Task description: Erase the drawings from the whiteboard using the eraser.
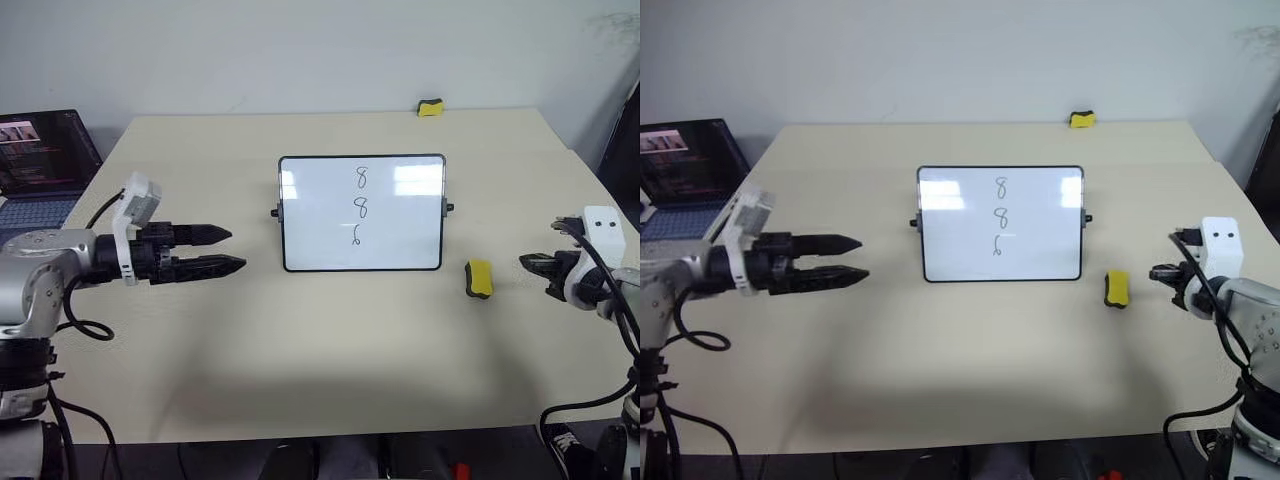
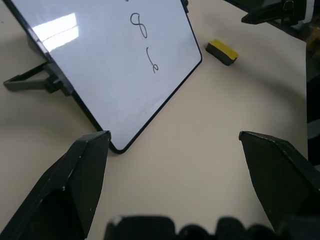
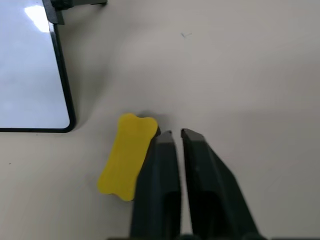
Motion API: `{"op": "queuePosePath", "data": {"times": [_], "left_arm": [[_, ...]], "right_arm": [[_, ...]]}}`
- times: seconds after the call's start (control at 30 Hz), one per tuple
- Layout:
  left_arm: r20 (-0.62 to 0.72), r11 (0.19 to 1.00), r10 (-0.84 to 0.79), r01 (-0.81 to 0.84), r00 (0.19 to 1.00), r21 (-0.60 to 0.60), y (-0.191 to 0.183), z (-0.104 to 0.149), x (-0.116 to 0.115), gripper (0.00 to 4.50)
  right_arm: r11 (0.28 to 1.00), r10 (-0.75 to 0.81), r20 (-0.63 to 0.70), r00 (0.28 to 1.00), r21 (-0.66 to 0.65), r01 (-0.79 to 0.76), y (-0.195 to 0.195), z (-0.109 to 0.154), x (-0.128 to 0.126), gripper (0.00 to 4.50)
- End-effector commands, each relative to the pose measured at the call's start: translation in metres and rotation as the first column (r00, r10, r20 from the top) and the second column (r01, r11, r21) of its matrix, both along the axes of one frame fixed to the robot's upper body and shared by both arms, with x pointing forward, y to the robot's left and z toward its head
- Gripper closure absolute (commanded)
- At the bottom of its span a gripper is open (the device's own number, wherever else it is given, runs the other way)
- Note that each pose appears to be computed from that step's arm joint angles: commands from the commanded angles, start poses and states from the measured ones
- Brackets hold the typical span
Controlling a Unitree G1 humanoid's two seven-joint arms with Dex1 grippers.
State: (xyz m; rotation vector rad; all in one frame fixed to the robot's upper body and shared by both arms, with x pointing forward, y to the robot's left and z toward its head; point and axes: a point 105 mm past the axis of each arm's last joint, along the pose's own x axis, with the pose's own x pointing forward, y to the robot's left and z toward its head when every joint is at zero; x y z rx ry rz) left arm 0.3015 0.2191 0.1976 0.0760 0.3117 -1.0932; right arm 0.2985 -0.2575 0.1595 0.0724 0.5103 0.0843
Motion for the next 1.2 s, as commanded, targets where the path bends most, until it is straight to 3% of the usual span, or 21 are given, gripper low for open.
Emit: {"op": "queuePosePath", "data": {"times": [0.03,0.3,0.73,1.03,1.2], "left_arm": [[0.057,0.999,-0.04,0.04,0.998,0.011,-0.012,0.007,0.001,0.0],[0.067,0.998,-0.056,0.056,0.996,0.009,-0.02,0.003,0.003,0.0],[0.092,0.998,-0.054,0.056,0.994,-0.015,-0.032,0.002,0.004,0.0],[0.168,0.995,-0.006,0.022,0.986,-0.096,-0.037,0.021,0.011,0.0],[0.283,0.987,-0.092,0.125,0.955,-0.1,-0.061,0.035,0.006,0.0]], "right_arm": [[0.999,-0.038,0.026,0.999,-0.004,0.038,0.002,0.004,-0.004,2.77],[0.995,-0.101,0.024,0.995,0.001,0.101,0.014,-0.008,0.0,0.1],[0.985,-0.163,0.004,0.987,0.058,0.163,0.033,-0.018,0.012,0.04],[0.982,-0.175,-0.017,0.984,0.067,0.176,0.037,-0.022,0.016,0.04],[0.981,-0.177,-0.03,0.984,0.073,0.179,0.041,-0.029,0.022,0.04]]}}
